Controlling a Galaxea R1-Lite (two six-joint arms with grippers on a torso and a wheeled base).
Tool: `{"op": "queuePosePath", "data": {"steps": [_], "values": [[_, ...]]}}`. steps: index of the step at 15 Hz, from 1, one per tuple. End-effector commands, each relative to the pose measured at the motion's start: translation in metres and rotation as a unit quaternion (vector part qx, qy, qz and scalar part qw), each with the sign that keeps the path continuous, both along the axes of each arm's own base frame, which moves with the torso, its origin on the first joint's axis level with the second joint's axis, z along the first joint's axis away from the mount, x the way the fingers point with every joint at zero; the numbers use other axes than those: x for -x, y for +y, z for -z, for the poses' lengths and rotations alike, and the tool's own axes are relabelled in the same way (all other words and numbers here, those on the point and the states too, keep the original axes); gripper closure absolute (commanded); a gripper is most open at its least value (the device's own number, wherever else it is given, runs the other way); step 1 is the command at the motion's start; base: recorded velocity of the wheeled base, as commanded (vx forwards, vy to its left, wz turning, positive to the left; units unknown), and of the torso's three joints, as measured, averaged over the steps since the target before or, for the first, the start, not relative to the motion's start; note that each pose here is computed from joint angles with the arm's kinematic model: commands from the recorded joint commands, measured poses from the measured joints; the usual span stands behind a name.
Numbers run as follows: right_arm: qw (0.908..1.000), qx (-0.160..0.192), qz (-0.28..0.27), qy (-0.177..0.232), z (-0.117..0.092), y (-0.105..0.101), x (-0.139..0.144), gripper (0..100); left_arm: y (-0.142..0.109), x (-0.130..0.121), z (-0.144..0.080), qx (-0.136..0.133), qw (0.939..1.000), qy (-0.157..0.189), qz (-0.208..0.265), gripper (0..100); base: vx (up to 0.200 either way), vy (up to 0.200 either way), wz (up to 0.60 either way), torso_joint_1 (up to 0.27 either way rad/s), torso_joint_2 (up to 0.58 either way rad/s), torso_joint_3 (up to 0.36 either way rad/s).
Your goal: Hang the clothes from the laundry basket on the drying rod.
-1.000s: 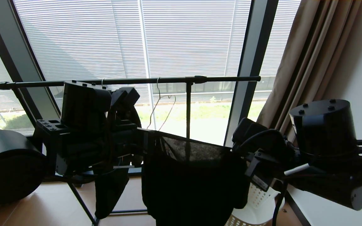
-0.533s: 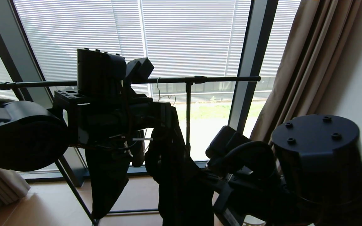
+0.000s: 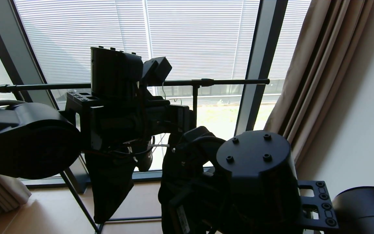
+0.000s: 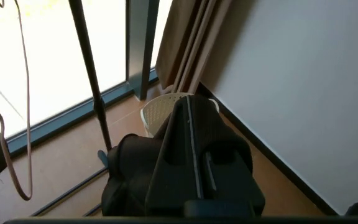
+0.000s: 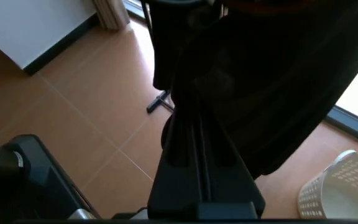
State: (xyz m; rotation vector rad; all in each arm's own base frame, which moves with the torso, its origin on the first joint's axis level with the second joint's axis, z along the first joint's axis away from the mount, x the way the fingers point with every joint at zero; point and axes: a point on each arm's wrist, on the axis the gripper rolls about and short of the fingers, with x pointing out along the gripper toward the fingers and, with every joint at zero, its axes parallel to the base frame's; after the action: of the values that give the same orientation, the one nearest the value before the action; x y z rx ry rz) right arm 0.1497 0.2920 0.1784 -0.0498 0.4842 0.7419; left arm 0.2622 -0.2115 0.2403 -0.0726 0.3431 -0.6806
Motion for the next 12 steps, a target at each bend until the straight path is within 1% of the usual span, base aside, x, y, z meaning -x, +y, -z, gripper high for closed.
{"op": "queuePosePath", "data": {"steps": [1, 2, 3, 4, 6, 7, 8, 9, 10, 11, 12], "values": [[0.9997, 0.018, 0.017, -0.006, 0.000, -0.033, 0.004, 100, 0.004, 0.000, 0.000, 0.000, 1.0000, 0.001, -0.005, 100, 0.000, 0.000, 0.00, 0.000, 0.00, 0.000], [0.9987, 0.037, 0.027, -0.021, 0.000, -0.057, 0.003, 100, 0.012, 0.002, -0.006, 0.004, 0.9999, -0.005, -0.012, 100, 0.000, 0.000, 0.00, 0.000, 0.00, 0.000], [0.9968, 0.059, 0.041, -0.036, 0.000, -0.077, -0.001, 100, 0.018, 0.009, -0.010, -0.001, 0.9999, 0.000, -0.013, 100, 0.000, 0.000, 0.00, 0.000, 0.00, 0.000], [0.9941, 0.072, 0.067, -0.046, 0.000, -0.091, -0.012, 100, 0.024, 0.017, -0.016, -0.007, 0.9999, 0.008, -0.013, 100, 0.000, 0.000, 0.00, 0.000, 0.00, 0.000], [0.9904, 0.073, 0.105, -0.053, -0.003, -0.100, -0.030, 100, 0.031, 0.026, -0.016, -0.023, 0.9992, 0.029, -0.013, 100, 0.000, 0.000, 0.00, 0.000, 0.00, 0.000], [0.9867, 0.070, 0.136, -0.053, -0.004, -0.093, -0.060, 100, 0.037, 0.034, -0.008, -0.050, 0.9974, 0.050, -0.011, 100, 0.000, 0.000, 0.00, 0.000, 0.00, 0.000], [0.9849, 0.070, 0.150, -0.052, -0.002, -0.087, -0.078, 100, 0.038, 0.036, -0.001, -0.065, 0.9963, 0.055, -0.008, 100, 0.000, 0.000, 0.00, 0.000, 0.00, 0.000], [0.9842, 0.067, 0.154, -0.055, -0.001, -0.080, -0.089, 100, 0.039, 0.037, 0.005, -0.076, 0.9953, 0.059, -0.006, 100, 0.000, 0.000, 0.00, 0.000, 0.00, 0.000], [0.9838, 0.047, 0.158, -0.069, -0.003, -0.063, -0.110, 100, 0.038, 0.040, 0.021, -0.096, 0.9922, 0.080, 0.001, 100, 0.000, 0.000, 0.00, 0.000, 0.00, 0.000], [0.9837, 0.042, 0.158, -0.074, -0.003, -0.057, -0.116, 100, 0.036, 0.042, 0.025, -0.101, 0.9911, 0.087, 0.006, 100, 0.000, 0.000, 0.00, 0.000, 0.00, 0.000], [0.9833, 0.037, 0.160, -0.079, -0.001, -0.048, -0.127, 100, 0.031, 0.043, 0.035, -0.112, 0.9887, 0.099, 0.015, 100, 0.000, 0.000, 0.00, 0.000, 0.00, 0.000]]}}
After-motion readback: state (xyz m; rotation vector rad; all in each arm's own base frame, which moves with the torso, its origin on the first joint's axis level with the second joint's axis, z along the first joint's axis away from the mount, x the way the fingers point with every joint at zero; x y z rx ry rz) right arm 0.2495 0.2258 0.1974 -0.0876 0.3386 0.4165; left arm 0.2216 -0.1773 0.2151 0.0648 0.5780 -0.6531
